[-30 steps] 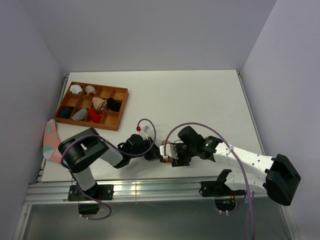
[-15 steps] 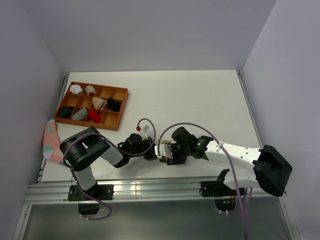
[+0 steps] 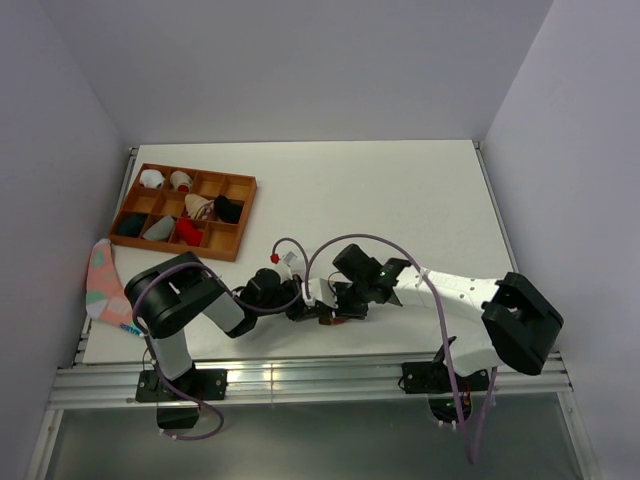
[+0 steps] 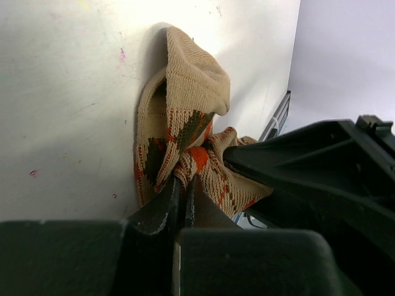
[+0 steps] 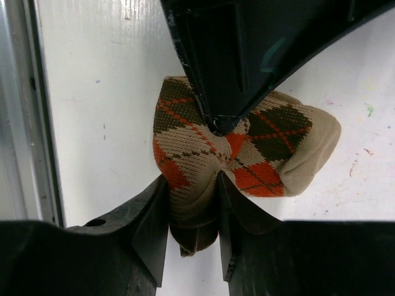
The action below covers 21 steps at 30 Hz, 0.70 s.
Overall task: Roll the socks
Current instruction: Roll the sock at the center of the board.
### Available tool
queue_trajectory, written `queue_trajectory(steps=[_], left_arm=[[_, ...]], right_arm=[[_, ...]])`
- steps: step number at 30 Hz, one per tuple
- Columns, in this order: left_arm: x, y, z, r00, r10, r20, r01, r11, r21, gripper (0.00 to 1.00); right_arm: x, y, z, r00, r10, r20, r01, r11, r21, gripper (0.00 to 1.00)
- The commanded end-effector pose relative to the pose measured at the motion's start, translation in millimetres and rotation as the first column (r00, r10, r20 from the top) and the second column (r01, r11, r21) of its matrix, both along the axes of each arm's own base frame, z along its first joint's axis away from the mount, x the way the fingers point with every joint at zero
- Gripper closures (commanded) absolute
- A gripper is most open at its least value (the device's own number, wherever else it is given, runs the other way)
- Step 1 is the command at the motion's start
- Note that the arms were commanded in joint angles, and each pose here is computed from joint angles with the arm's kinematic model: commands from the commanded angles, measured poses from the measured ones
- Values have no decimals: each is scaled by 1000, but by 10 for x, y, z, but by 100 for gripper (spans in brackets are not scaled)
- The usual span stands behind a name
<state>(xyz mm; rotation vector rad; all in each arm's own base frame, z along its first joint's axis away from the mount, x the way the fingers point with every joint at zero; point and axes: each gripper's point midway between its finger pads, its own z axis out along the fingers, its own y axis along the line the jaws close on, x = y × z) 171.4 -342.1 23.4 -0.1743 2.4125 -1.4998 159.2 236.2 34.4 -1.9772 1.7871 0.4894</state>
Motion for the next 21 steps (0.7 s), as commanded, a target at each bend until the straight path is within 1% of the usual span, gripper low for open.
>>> queue_trajectory(steps=[1, 4, 6, 9, 12, 17, 20, 21], left_arm=[[-310, 454, -658, 992, 23, -123, 8, 968, 250, 100], [-272, 462, -606, 995, 41, -96, -16, 971, 240, 97], [-240, 477, -588, 995, 58, -79, -37, 970, 239, 94], [-195, 468, -541, 996, 69, -51, -56, 972, 227, 93], [-145, 468, -505, 996, 82, -24, -75, 972, 224, 89], [-80, 474, -424, 995, 100, 21, -103, 971, 217, 83], [-9, 488, -349, 991, 117, 71, -129, 969, 211, 78], [6, 501, -335, 989, 121, 84, -136, 967, 213, 73]], right_arm=[[-104, 7, -16, 988, -10, -156, 9, 1000, -7, 67], [-40, -37, 27, 971, -55, -234, 51, 998, -24, 71], [18, -40, 97, 954, -85, -286, 82, 996, -24, 71], [85, -56, 77, 923, -142, -357, 131, 990, -55, 71], [104, -55, 72, 897, -190, -400, 170, 982, -87, 72], [129, -88, -44, 848, -264, -460, 206, 963, -173, 73], [123, -114, -111, 820, -304, -486, 222, 950, -220, 73], [117, -128, -144, 808, -318, -496, 224, 944, -241, 74]])
